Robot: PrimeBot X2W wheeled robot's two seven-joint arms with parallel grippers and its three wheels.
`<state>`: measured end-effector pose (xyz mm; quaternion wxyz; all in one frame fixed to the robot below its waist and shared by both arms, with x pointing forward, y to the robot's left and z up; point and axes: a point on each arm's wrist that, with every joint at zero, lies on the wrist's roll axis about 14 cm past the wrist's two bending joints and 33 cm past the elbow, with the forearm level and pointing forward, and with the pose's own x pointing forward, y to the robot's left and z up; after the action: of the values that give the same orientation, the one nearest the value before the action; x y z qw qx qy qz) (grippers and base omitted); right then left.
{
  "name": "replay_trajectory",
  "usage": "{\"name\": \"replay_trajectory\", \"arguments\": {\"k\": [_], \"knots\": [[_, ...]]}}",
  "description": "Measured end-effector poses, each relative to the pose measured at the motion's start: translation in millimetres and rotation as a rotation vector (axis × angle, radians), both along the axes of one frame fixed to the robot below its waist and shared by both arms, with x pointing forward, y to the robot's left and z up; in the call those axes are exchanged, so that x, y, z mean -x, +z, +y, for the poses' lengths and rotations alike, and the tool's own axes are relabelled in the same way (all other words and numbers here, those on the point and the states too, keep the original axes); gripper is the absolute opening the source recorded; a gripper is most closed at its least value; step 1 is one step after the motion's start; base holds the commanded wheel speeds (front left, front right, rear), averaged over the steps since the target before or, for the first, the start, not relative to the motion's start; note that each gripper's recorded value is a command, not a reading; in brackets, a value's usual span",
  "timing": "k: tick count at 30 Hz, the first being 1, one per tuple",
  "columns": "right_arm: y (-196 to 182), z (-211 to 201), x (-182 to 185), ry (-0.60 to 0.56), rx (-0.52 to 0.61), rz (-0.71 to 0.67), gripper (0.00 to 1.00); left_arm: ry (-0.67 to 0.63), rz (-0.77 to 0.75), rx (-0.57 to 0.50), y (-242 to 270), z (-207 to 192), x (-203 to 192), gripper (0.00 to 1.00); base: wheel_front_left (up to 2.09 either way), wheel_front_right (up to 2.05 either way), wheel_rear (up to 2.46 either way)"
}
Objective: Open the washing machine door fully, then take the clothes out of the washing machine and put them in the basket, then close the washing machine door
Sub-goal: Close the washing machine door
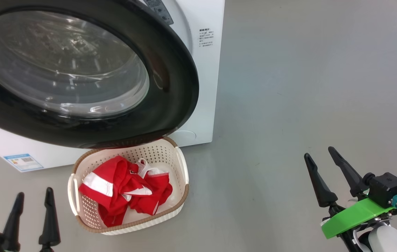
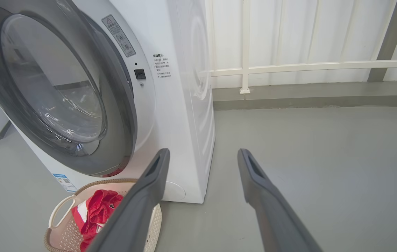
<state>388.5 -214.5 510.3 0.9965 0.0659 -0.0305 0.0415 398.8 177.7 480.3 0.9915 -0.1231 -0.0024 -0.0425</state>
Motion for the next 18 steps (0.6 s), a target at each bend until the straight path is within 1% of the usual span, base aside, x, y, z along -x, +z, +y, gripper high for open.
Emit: {"name": "replay_trajectory", "arguments": {"k": [6, 18], "knots": [[3, -1, 1, -0.004, -0.002, -0.010, 1.00, 0.037, -0.046, -0.012, 14, 7, 0, 1.00, 0.00, 0.00, 0.00], [4, -2, 0, -0.013, -0.012, -0.014, 1.00, 0.050, -0.011, 0.000, 3, 6, 7, 1.00, 0.00, 0.00, 0.00]]}}
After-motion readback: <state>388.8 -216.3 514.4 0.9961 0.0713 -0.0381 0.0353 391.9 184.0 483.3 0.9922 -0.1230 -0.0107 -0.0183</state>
